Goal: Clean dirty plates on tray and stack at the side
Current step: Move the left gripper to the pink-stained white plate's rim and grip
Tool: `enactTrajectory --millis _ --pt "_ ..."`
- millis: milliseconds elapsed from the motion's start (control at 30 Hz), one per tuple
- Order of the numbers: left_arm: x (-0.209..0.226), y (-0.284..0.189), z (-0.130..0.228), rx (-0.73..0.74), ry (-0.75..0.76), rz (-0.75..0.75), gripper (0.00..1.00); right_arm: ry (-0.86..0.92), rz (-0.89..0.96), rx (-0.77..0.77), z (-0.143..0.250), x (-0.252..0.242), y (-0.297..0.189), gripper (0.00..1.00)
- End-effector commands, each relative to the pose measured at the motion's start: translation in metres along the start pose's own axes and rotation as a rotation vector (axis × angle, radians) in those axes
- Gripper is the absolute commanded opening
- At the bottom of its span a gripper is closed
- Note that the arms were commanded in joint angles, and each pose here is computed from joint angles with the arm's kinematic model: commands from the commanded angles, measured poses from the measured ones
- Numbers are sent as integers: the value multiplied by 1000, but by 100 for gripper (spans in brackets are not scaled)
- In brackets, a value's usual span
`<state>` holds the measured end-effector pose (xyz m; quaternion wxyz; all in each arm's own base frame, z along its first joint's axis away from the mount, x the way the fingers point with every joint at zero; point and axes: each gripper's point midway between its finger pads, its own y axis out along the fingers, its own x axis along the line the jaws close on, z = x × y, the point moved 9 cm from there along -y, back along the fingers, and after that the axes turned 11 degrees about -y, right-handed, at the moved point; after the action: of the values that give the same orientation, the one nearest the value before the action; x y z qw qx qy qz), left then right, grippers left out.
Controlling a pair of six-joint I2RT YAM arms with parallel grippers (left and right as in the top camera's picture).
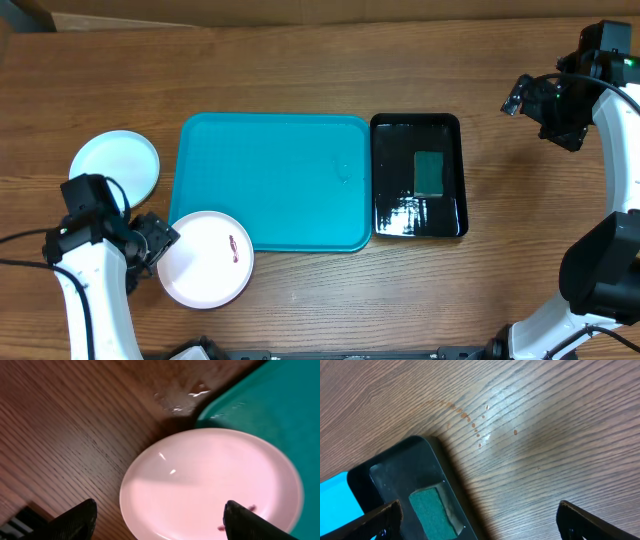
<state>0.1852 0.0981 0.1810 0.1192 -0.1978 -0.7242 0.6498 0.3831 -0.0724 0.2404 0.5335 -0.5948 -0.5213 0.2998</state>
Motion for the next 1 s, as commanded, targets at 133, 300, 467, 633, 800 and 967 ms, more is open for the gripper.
enactTrajectory --millis 133,300,467,633,800,967 --pt "19 58 5 203 -34 -56 78 2 -2 -22 -3 0 -6 100" --pt "23 70 12 236 -28 -70 70 2 -2 -22 -3 0 -6 100" --pt "27 73 19 259 -27 -84 47 2 -2 -22 -3 0 -6 100" --pt "31 82 26 266 -34 -88 29 2 -2 -22 -3 0 -6 100" --pt "30 83 25 257 -34 -84 33 2 -2 -22 -3 0 -6 100" --pt "29 83 25 266 -35 -71 4 2 -2 -22 -3 0 -6 100"
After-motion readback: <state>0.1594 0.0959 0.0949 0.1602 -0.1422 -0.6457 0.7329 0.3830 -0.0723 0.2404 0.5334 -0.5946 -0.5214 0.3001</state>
